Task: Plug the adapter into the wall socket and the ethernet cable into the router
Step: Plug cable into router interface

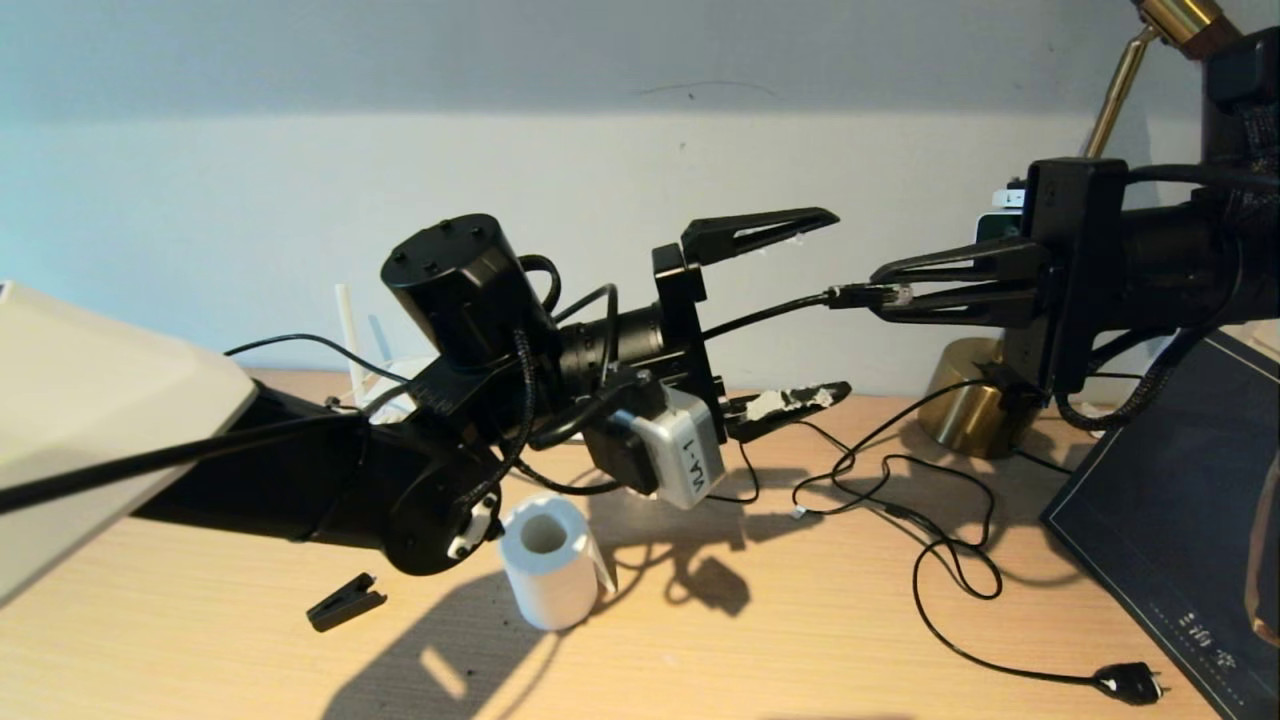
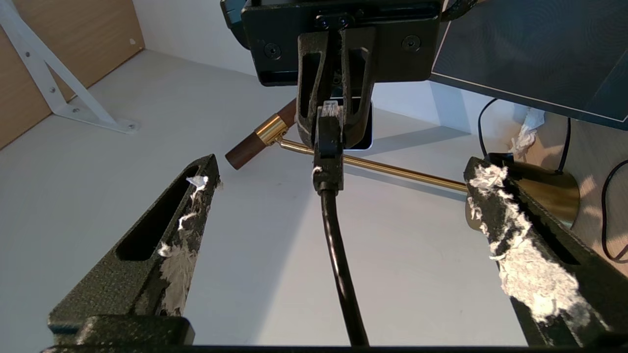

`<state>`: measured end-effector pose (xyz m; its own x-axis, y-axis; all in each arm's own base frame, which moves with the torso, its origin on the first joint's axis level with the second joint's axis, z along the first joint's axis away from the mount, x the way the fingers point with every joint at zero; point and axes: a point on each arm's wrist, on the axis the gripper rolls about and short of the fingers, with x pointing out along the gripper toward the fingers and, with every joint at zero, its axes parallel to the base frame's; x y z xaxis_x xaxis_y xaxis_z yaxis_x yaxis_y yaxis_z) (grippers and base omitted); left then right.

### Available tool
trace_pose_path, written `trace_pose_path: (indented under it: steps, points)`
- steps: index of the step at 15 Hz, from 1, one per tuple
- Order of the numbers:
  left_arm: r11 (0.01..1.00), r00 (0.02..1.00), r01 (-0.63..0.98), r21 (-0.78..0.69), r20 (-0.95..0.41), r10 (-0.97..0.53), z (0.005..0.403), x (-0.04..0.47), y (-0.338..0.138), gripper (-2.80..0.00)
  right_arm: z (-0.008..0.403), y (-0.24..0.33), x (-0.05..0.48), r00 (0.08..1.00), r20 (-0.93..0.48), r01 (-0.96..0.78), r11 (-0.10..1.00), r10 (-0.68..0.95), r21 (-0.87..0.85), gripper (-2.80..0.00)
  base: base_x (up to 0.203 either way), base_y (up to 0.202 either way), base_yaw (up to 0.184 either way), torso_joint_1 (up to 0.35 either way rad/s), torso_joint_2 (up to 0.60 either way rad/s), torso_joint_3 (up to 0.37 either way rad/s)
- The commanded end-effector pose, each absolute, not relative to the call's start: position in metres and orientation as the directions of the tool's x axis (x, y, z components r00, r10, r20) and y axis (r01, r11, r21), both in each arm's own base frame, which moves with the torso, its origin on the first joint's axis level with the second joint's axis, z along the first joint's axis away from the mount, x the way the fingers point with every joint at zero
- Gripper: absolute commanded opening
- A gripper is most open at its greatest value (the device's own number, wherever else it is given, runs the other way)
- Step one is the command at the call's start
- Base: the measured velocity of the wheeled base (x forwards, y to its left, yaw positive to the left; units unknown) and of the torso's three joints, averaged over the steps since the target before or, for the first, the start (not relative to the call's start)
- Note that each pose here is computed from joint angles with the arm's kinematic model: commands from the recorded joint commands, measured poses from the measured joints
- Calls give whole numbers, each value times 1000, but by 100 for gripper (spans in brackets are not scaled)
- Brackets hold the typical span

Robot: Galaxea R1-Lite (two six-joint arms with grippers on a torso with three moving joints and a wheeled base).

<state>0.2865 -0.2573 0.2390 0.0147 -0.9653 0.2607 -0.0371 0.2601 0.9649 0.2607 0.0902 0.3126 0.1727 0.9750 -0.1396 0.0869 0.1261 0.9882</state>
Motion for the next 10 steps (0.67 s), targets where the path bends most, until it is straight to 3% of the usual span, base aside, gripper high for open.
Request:
trace_pose_path:
  steps: [1, 3, 4, 10]
  points:
    - [269, 7, -54, 962, 269, -963, 243, 284, -255, 0, 313, 90, 258, 166, -137, 92, 123, 977, 988, -280, 0, 0, 0, 0, 0, 0]
    - [269, 9, -51, 962, 270, -963, 243, 284, -255, 0, 313, 90, 257, 165, -137, 93, 123, 977, 988, -280, 0, 0, 0, 0, 0, 0]
    - [270, 8, -52, 961, 271, -963, 244, 284, -255, -280, 313, 90, 257, 164, -138, 95, 124, 977, 988, -280, 0, 0, 0, 0, 0, 0]
    - [270, 1, -50, 962, 270, -963, 243, 282, -258, -280, 311, 96, 248, 138, -142, 95, 129, 980, 987, -280, 0, 0, 0, 0, 0, 0]
